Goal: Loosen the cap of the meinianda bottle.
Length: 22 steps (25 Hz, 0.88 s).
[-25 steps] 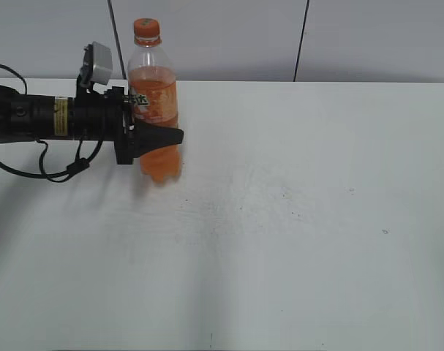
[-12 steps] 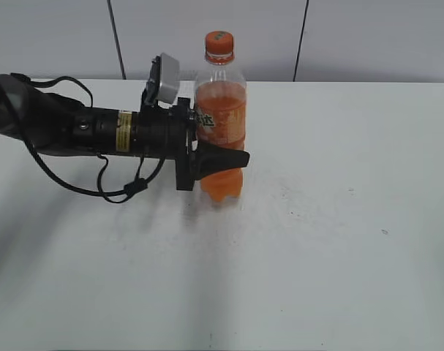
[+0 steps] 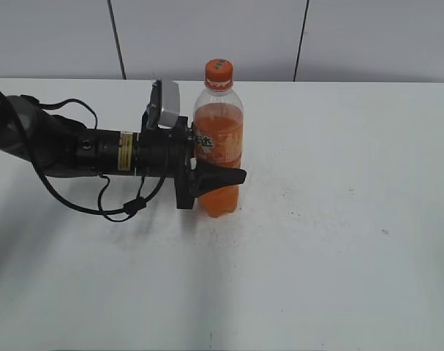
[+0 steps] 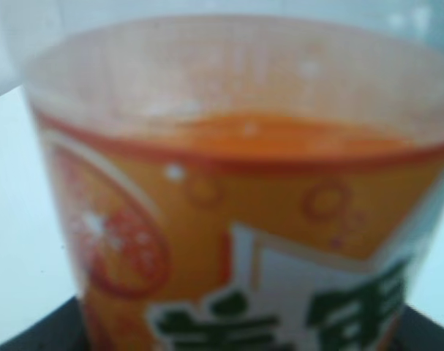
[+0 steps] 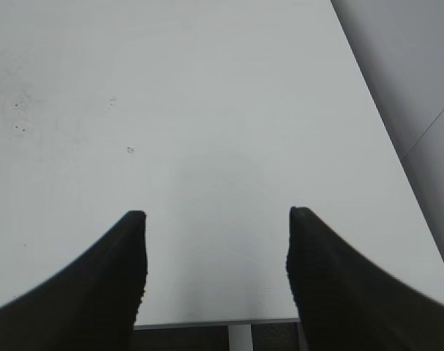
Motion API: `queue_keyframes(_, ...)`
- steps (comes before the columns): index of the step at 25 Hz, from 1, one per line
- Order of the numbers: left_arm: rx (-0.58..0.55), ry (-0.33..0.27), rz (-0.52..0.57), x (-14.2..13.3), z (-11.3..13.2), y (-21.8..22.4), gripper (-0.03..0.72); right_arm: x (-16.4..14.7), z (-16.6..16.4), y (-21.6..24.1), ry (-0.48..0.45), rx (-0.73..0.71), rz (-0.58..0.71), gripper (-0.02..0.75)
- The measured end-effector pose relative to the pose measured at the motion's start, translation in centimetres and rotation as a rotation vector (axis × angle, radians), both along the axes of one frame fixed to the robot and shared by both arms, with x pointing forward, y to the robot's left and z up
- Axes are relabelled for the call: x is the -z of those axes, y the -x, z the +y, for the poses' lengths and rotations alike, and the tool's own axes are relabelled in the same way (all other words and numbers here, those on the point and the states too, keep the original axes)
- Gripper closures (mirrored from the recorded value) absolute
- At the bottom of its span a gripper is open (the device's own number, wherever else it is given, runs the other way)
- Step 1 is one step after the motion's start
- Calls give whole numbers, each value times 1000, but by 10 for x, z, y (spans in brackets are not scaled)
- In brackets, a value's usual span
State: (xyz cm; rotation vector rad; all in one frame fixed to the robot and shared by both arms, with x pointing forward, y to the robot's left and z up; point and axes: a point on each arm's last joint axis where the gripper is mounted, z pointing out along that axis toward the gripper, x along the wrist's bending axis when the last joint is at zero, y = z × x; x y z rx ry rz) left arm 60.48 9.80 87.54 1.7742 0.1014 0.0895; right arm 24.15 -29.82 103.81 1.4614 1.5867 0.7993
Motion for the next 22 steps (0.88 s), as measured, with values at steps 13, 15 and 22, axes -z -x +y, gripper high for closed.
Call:
queue_keyframes(13, 6, 19, 13, 5, 0, 1, 270, 0, 0, 0, 0, 0, 0, 279)
queue_keyframes(15, 8, 20, 13, 5, 0, 1, 270, 0, 0, 0, 0, 0, 0, 279)
queue_keyframes(22, 10, 20, 13, 5, 1, 1, 270, 0, 0, 0, 0, 0, 0, 279)
